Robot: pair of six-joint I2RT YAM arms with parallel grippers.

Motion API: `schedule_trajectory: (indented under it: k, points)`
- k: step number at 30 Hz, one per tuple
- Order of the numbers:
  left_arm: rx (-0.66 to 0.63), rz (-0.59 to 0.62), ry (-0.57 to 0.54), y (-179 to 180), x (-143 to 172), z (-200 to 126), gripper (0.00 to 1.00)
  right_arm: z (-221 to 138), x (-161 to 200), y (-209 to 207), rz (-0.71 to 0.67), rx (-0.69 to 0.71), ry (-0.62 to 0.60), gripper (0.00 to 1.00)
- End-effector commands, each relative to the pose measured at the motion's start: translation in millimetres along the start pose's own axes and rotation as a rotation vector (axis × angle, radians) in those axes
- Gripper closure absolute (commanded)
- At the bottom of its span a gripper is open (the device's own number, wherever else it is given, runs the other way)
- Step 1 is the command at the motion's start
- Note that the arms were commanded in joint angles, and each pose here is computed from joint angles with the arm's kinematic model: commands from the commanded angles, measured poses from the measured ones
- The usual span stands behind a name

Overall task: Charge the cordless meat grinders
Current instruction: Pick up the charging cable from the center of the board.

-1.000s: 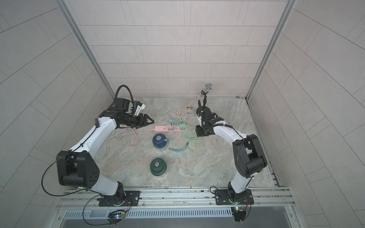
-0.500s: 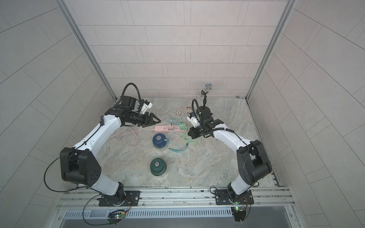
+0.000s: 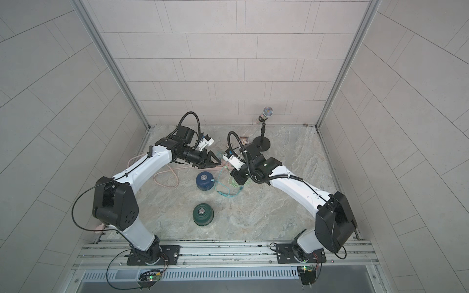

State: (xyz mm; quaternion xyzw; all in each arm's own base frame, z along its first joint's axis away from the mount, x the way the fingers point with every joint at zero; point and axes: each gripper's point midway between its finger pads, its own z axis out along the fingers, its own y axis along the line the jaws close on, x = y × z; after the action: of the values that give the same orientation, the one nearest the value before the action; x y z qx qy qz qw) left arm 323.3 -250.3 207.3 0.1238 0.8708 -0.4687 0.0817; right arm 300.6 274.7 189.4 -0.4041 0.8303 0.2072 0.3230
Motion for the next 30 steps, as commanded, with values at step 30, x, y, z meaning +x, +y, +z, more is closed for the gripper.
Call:
schedule_trajectory:
  k: [30]
  points:
    - [0.047,-0.020,0.089,-11,8,12,0.75,9,-21,10,-0.207,0.013,0.082,0.93]
